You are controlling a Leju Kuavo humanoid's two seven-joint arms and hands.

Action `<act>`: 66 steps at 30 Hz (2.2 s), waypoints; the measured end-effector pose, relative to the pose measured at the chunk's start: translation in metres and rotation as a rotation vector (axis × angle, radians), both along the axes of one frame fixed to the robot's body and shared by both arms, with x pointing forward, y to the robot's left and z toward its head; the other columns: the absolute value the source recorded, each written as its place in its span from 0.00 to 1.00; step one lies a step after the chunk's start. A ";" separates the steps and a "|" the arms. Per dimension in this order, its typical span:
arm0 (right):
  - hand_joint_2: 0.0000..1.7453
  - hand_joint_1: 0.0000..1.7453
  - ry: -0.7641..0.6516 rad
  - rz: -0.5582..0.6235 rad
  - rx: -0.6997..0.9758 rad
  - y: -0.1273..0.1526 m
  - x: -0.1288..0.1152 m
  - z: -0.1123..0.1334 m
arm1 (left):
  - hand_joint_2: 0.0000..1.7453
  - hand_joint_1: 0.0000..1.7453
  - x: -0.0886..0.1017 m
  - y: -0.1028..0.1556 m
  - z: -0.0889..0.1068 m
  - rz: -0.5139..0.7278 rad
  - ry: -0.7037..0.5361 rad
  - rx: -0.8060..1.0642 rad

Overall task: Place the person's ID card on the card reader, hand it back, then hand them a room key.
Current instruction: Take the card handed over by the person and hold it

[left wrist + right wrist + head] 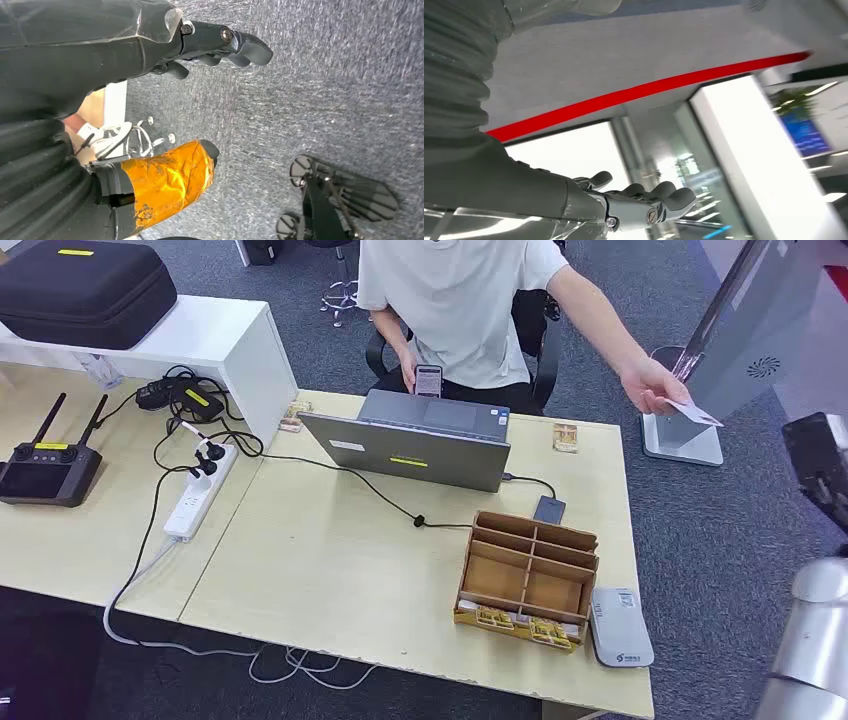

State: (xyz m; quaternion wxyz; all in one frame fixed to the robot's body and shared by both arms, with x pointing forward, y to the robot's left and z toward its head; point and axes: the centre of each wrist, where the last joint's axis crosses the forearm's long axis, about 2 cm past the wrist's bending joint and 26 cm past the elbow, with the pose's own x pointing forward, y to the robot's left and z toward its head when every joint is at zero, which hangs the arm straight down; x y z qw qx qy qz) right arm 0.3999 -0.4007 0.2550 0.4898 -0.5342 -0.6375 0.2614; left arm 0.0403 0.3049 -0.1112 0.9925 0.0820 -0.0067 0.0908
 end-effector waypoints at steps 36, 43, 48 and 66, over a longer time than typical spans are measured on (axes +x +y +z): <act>1.00 0.00 -0.008 0.624 -0.217 0.143 0.011 0.003 | 1.00 0.00 -0.003 -0.028 0.000 0.136 -0.230 -0.238; 1.00 0.00 -0.006 0.629 -0.221 0.144 0.011 0.003 | 1.00 0.00 -0.003 -0.029 0.000 0.143 -0.232 -0.245; 1.00 1.00 -0.005 0.634 -0.224 0.144 0.011 0.002 | 1.00 0.00 -0.003 -0.031 0.000 0.148 -0.232 -0.262; 1.00 1.00 -0.022 0.672 -0.212 0.142 0.012 0.005 | 1.00 0.00 -0.004 -0.040 0.000 0.192 -0.231 -0.313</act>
